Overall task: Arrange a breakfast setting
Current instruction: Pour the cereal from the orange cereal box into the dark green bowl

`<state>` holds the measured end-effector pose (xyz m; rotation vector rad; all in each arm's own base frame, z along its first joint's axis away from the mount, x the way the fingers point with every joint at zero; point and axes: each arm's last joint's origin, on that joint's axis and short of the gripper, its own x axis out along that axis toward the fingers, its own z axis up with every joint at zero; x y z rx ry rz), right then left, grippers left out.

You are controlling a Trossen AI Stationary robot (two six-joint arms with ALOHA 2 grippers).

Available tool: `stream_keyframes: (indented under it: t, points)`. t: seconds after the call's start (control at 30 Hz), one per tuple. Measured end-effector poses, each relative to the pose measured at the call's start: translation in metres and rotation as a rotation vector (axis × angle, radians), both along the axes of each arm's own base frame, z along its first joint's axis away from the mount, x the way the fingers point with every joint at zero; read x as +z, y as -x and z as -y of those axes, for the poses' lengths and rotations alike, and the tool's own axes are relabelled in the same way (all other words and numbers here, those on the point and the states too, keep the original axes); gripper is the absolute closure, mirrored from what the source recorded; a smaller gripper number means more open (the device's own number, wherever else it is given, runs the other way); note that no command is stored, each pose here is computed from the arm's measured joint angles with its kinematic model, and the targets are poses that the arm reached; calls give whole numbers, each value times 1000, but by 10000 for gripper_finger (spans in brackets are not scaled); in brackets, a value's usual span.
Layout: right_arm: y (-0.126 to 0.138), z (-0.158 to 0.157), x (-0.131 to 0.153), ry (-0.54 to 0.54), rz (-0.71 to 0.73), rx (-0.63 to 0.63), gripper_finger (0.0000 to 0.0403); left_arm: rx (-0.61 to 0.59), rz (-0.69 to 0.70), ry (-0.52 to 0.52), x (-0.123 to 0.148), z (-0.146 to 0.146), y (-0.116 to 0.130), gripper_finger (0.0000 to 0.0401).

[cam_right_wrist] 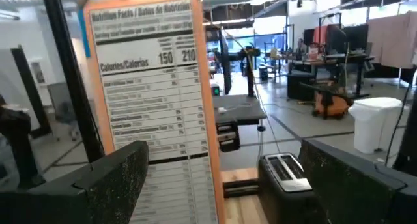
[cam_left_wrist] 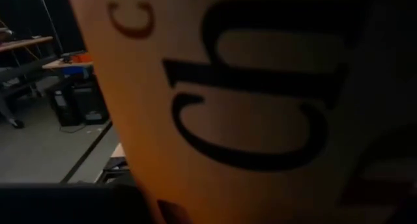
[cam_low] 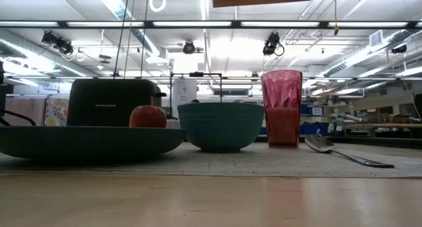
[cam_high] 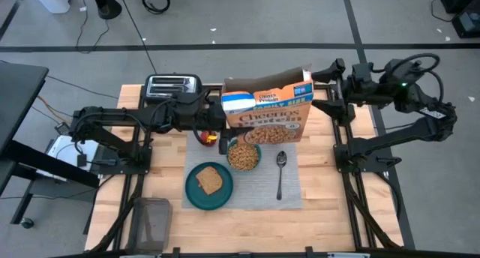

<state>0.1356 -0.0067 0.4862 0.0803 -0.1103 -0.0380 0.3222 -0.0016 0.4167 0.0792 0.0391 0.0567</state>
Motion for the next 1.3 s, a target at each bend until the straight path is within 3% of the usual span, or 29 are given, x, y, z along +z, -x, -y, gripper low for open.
stream_keyframes:
  t: [0.27, 0.67, 1.0, 1.3]
  points:
    - [-23, -4, -7, -50, -52, 201, 4, 35, -18, -3, -2, -2, 0, 213]
    - [-48, -2, -6, -56, -7, 156, 14, 40, -29, 14, -12, -1, -13, 213]
    - [-70, -2, -17, -65, -73, 189, 132, 36, -19, 20, -13, -2, -15, 213]
    - [-68, -2, -16, -28, -75, 167, 202, 39, -4, 25, -11, -3, -15, 208]
